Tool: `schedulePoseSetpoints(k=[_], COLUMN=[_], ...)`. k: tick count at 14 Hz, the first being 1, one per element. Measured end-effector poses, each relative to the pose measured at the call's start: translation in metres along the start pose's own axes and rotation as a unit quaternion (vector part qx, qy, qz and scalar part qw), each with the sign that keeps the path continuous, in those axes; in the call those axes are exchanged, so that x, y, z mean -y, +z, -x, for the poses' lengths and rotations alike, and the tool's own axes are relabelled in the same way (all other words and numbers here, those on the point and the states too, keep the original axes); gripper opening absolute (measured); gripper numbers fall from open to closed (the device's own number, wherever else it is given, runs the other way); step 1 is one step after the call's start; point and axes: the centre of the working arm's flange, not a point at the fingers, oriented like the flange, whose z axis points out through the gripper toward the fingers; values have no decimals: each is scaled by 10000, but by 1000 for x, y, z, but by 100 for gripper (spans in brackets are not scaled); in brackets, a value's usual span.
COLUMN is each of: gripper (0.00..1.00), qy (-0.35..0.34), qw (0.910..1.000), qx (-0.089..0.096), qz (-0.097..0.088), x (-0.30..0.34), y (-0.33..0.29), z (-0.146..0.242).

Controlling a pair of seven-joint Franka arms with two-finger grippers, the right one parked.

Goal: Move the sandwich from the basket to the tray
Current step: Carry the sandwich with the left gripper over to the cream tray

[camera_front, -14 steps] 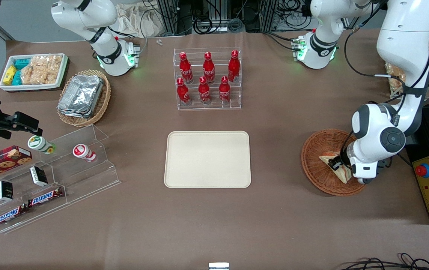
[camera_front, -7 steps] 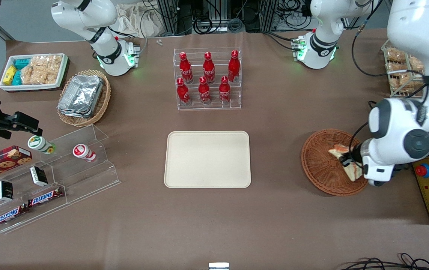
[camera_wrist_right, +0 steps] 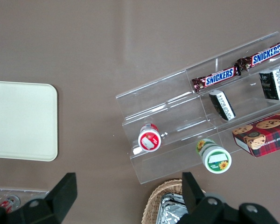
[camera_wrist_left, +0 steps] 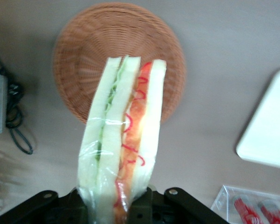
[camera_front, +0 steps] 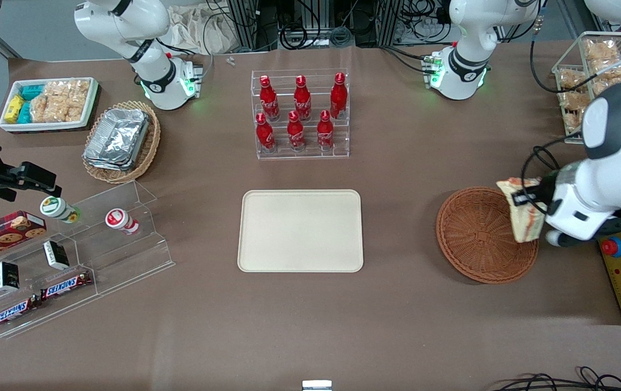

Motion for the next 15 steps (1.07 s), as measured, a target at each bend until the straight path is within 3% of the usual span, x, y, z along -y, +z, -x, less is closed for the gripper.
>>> schedulePoseSetpoints(k=[4,7,15], gripper=[20,20,20], qy=[583,879,774], qw=[9982,9960,9965], qx=[140,51,74], qz=[7,124,299], x=[-129,-207,-301], y=[20,63,237], z=[49,61,30])
